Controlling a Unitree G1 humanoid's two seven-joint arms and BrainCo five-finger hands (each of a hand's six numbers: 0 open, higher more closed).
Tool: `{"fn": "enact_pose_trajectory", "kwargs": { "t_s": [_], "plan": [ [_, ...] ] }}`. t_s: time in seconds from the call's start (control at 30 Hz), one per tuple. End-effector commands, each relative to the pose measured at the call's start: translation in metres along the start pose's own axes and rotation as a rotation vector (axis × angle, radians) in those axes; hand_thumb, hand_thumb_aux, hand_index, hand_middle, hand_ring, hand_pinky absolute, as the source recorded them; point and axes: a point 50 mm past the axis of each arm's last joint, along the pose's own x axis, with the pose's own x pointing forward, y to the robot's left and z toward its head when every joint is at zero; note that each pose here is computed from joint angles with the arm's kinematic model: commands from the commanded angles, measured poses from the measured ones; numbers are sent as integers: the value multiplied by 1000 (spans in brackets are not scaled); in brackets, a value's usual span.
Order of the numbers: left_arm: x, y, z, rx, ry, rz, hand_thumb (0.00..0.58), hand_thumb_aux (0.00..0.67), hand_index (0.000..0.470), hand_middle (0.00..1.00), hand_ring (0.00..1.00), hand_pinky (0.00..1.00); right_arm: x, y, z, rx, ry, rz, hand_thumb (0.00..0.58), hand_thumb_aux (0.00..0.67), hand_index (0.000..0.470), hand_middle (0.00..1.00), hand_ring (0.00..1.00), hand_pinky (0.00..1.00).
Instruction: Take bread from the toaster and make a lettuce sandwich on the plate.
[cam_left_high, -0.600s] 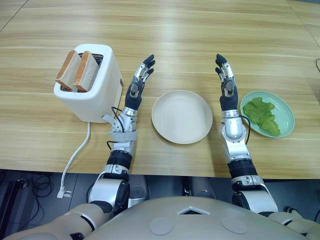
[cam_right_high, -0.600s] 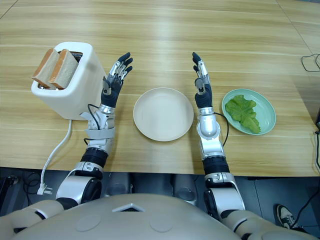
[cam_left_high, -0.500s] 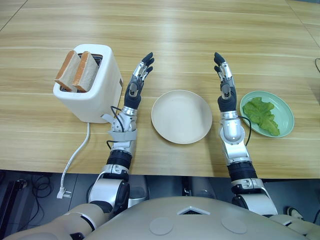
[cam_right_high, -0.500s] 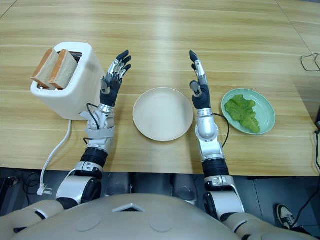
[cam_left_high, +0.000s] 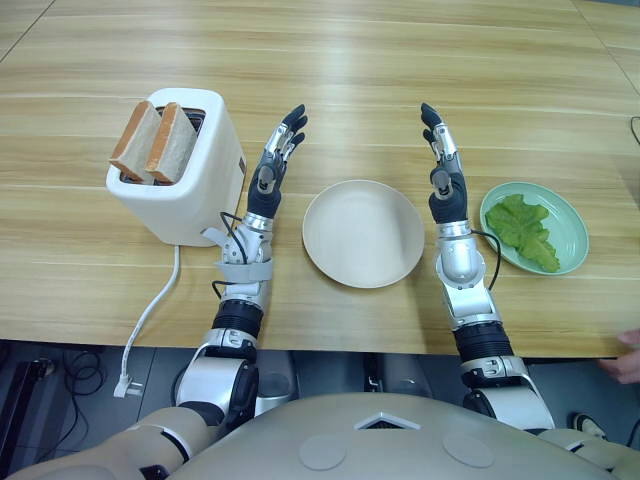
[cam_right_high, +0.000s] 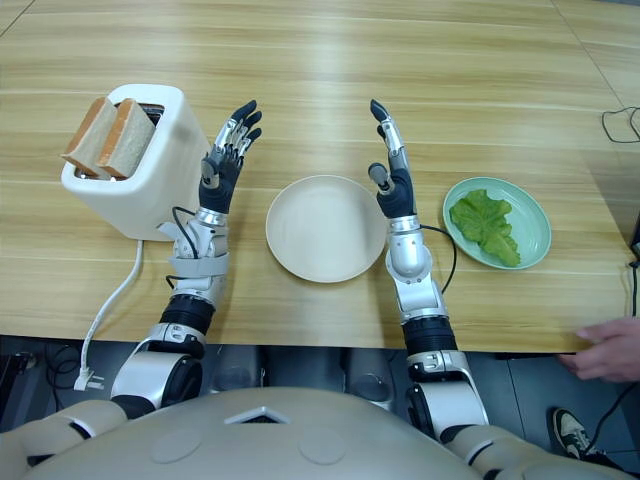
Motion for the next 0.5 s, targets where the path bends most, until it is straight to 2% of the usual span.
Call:
{"fn": "enact_pose_trajectory", "kwargs": {
  "t_s": [0.03,0.5],
  "plan": [
    [0,-3,-1,1,9,-28,0,0,0,0,0,0,1,-4,-2,-4,6,-17,0,0,0,0,0,0],
    [-2,-5,0,-2,10,-47,0,0,0,0,0,0,-1,-3,-3,-11,15,-9,0,0,0,0,0,0]
  ]
}}
